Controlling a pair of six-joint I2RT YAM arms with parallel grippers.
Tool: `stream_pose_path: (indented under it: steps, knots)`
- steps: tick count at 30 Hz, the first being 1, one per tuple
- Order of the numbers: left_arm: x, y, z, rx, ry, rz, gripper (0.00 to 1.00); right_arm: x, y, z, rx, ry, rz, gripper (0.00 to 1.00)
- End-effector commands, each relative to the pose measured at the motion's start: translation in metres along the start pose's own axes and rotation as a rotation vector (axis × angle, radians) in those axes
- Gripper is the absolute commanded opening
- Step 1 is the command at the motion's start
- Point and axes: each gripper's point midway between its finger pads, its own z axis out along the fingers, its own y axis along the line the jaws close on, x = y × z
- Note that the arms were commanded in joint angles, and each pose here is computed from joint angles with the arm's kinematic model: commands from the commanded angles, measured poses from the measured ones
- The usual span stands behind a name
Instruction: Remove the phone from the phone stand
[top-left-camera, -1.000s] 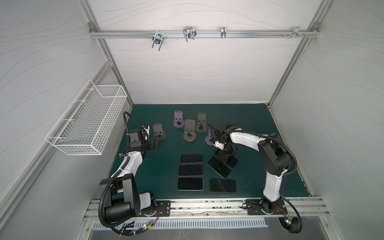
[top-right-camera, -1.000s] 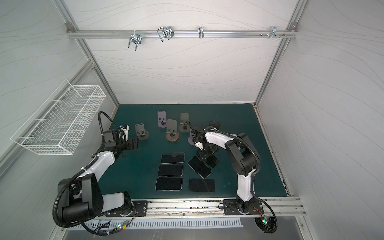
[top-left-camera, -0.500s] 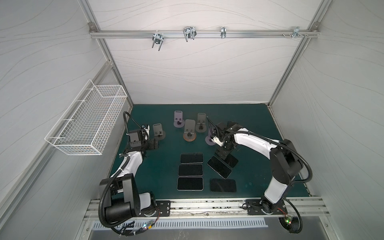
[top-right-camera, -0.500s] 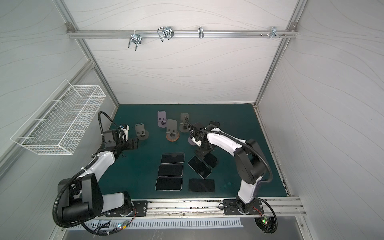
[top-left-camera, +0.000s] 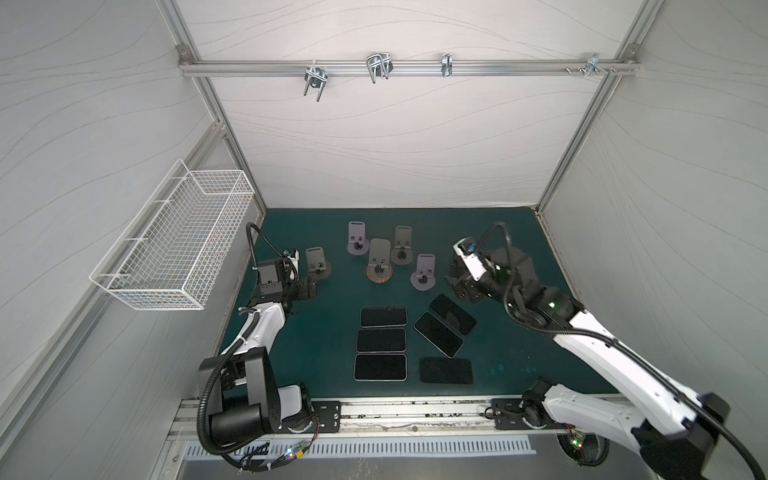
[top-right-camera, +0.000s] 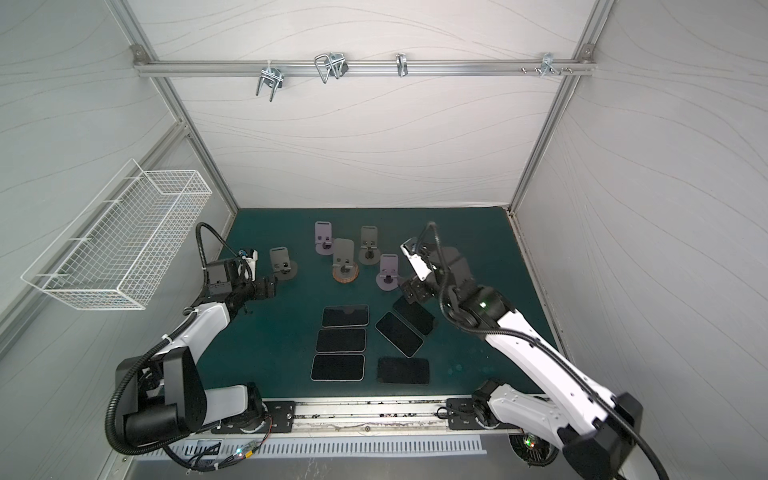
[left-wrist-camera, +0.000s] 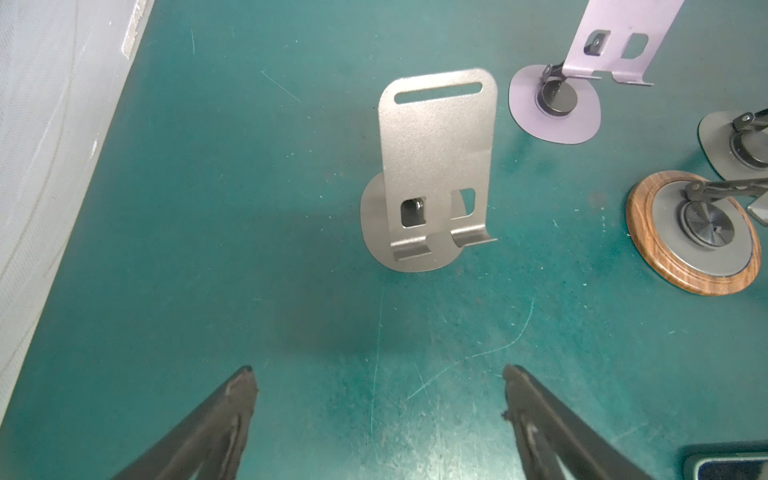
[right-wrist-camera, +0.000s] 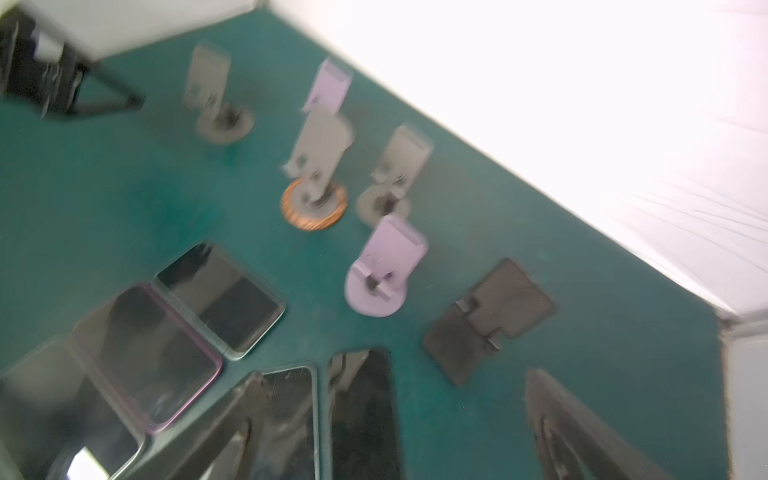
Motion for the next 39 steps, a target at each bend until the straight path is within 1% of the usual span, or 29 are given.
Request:
stream_pose_path:
  steps: [1,4,6,7,9,11,13,14,15,17,19,23,26,28,29,30,31,33,35,36,37,38,39]
  knots:
    - [-0.017,0.004,-0.006,-0.017,-0.054,0.004,0.94,-0.023,-0.045,-0.020,0.144,-0.259,0.172,0.98]
    - [-0.017,0.004,-0.007,-0.022,-0.060,0.004,0.94,0.000,-0.085,-0.038,0.278,-0.360,0.308,0.98]
    - [-0.017,0.003,-0.008,-0.019,-0.062,0.008,0.94,0.019,-0.108,-0.050,0.370,-0.432,0.377,0.99]
    - [-0.017,0.003,-0.008,-0.017,-0.065,0.009,0.94,0.027,-0.116,-0.052,0.398,-0.465,0.373,0.99]
    - [-0.017,0.005,-0.008,-0.026,-0.066,0.006,0.95,0.044,-0.118,-0.044,0.404,-0.485,0.293,0.99]
    - [-0.017,0.008,-0.008,-0.044,-0.064,-0.004,0.96,0.067,-0.127,-0.034,0.467,-0.417,0.282,0.99]
    - [-0.018,0.010,-0.008,-0.057,-0.069,-0.008,0.98,0.093,-0.135,-0.019,0.511,-0.301,0.280,0.99]
    - [-0.018,0.011,-0.008,-0.060,-0.071,-0.008,1.00,0.102,-0.138,-0.013,0.526,-0.262,0.284,0.99]
    - [-0.020,0.011,-0.008,-0.061,-0.079,-0.010,1.00,0.113,-0.142,-0.006,0.540,-0.213,0.299,0.99]
    - [-0.023,0.011,-0.009,-0.061,-0.099,-0.063,1.00,0.131,-0.144,0.011,0.529,-0.126,0.309,0.99]
    - [-0.026,0.003,-0.010,-0.013,-0.117,-0.091,1.00,0.146,-0.147,0.024,0.543,-0.068,0.332,0.99]
    - [-0.028,0.000,-0.004,0.015,-0.145,-0.178,1.00,0.164,-0.150,0.044,0.547,-0.059,0.326,0.99]
    - [-0.027,-0.004,0.003,0.041,-0.199,-0.218,1.00,0.173,-0.153,0.057,0.552,-0.058,0.313,0.99]
    - [-0.028,-0.006,0.007,0.039,-0.226,-0.214,1.00,0.176,-0.157,0.064,0.551,-0.063,0.305,0.99]
    - [-0.028,-0.009,0.009,0.045,-0.232,-0.214,1.00,0.178,-0.158,0.069,0.529,-0.052,0.339,0.99]
    - [-0.028,-0.012,0.012,0.063,-0.243,-0.220,1.00,0.176,-0.159,0.073,0.506,-0.073,0.355,0.99]
    - [-0.026,-0.016,0.014,0.080,-0.255,-0.220,1.00,0.182,-0.161,0.078,0.502,-0.056,0.365,0.99]
    - [-0.031,-0.024,0.014,0.089,-0.356,-0.174,1.00,0.194,-0.163,0.090,0.503,-0.035,0.379,0.99]
    - [-0.035,-0.026,0.009,0.064,-0.448,-0.144,1.00,0.199,-0.162,0.100,0.486,-0.032,0.356,0.99]
    - [-0.034,-0.028,0.009,0.061,-0.469,-0.141,1.00,0.200,-0.158,0.103,0.459,0.014,0.365,0.99]
    - [-0.032,-0.030,0.012,0.050,-0.475,-0.127,1.00,0.199,-0.158,0.106,0.449,0.026,0.364,0.99]
    - [-0.025,-0.033,0.020,0.040,-0.458,-0.109,1.00,0.199,-0.160,0.108,0.462,0.010,0.355,0.99]
    - [-0.020,-0.033,0.026,0.029,-0.467,-0.102,1.00,0.202,-0.159,0.108,0.462,0.035,0.359,0.99]
